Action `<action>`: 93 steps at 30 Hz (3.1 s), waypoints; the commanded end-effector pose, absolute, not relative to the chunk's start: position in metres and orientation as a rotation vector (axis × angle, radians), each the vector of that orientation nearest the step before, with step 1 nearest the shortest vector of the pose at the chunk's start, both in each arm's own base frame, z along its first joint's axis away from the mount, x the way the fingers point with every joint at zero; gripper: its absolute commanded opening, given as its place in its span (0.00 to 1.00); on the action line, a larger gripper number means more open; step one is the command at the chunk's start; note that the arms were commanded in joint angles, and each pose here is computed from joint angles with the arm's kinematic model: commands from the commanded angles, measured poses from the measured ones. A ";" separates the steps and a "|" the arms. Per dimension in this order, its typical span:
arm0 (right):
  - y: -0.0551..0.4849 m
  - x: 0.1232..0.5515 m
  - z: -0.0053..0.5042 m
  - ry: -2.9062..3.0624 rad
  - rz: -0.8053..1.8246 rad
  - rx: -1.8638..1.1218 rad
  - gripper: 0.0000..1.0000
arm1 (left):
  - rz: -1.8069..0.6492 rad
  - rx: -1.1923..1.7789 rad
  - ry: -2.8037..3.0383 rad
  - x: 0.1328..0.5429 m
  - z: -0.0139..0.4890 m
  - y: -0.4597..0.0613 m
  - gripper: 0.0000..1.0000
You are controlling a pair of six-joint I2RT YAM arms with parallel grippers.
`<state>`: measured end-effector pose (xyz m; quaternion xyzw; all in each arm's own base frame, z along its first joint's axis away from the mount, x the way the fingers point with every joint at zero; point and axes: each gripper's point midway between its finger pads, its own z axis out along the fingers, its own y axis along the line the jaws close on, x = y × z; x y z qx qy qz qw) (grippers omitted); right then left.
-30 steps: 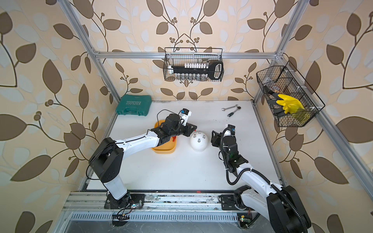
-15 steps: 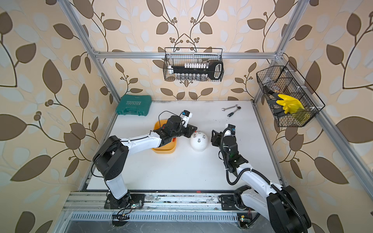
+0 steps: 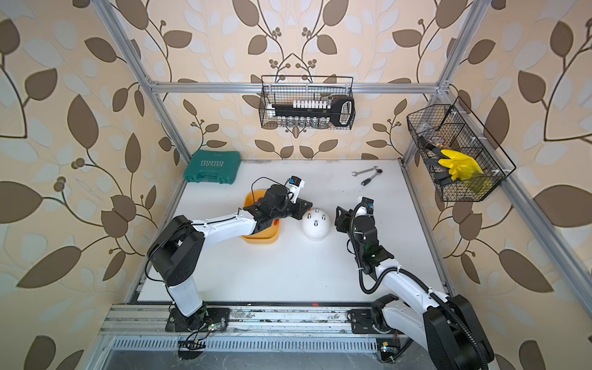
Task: Cover the protruding screws with screw protection sleeves
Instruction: Attach the screw protection sleeve to the screw.
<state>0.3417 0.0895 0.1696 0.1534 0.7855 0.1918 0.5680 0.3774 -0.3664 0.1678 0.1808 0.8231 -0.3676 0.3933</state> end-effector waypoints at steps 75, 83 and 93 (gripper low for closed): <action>0.089 0.343 0.168 1.853 0.439 0.369 0.57 | -0.919 0.523 2.011 0.355 0.203 -0.371 0.13; 0.089 0.344 0.169 1.852 0.439 0.368 0.57 | -0.899 0.525 2.018 0.356 0.200 -0.369 0.13; 0.089 0.343 0.170 1.851 0.438 0.368 0.57 | -0.902 0.530 2.042 0.357 0.186 -0.373 0.13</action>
